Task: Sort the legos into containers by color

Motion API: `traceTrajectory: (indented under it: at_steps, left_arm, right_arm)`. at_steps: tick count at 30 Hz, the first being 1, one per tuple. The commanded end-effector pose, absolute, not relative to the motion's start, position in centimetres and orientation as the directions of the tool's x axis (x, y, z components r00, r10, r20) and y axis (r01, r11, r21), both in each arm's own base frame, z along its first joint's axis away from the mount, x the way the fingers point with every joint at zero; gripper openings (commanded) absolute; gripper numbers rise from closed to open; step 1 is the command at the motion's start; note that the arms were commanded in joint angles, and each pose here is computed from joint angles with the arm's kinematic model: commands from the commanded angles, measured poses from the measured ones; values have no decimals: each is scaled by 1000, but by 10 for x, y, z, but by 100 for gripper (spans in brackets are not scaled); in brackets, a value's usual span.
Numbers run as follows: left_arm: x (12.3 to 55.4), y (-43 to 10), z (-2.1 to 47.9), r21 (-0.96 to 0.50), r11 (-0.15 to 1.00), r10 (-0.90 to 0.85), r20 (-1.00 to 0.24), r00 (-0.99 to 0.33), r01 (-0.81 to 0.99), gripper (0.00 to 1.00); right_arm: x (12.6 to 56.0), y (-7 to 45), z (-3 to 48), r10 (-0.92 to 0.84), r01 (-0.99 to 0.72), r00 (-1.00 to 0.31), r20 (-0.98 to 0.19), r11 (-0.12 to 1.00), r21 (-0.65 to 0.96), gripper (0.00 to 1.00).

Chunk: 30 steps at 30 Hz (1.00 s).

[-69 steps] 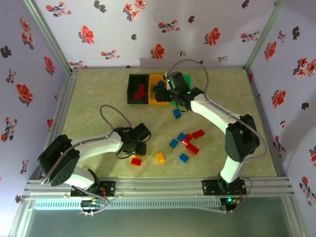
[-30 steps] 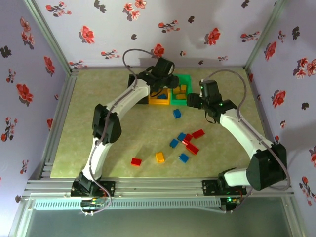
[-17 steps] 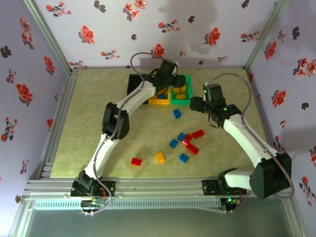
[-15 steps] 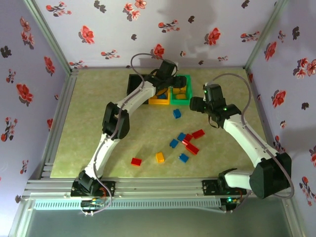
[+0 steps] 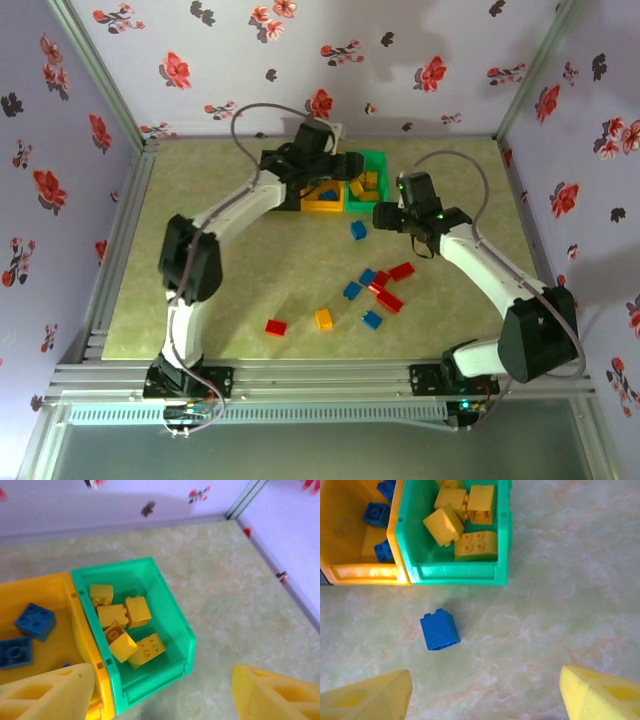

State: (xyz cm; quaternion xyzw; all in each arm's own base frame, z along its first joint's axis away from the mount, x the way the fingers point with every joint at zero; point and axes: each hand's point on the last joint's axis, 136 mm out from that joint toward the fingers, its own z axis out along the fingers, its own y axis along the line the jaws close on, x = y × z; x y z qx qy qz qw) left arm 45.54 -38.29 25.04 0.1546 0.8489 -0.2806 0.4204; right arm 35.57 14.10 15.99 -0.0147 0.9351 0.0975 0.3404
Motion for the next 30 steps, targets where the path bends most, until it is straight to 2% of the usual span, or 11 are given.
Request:
traceTrajectory:
  at_steps: [1,8,17,23,30]
  left_arm:
    - [444,-354,286,-278,819,20,-861,-509,502,73]
    - [412,-301,279,-228,873,30,-858,-513,432,74]
    - [372,-236,237,-197,933,7,-827,-563,301,75]
    - [356,-214,230,-191,947,-12,-822,-569,257,75]
    - [356,-210,236,-185,949,-14,-832,-555,254,75]
  right_arm:
    - [368,156,163,9,-139,-746,-665,976,170,78]
    - [378,174,142,-37,-170,-767,-641,974,147,77]
    - [387,189,120,-65,-193,-788,-613,970,145,77]
    - [390,195,98,-88,-197,-811,-578,972,129,76]
    - [395,205,75,-130,-222,-830,-543,969,108,74]
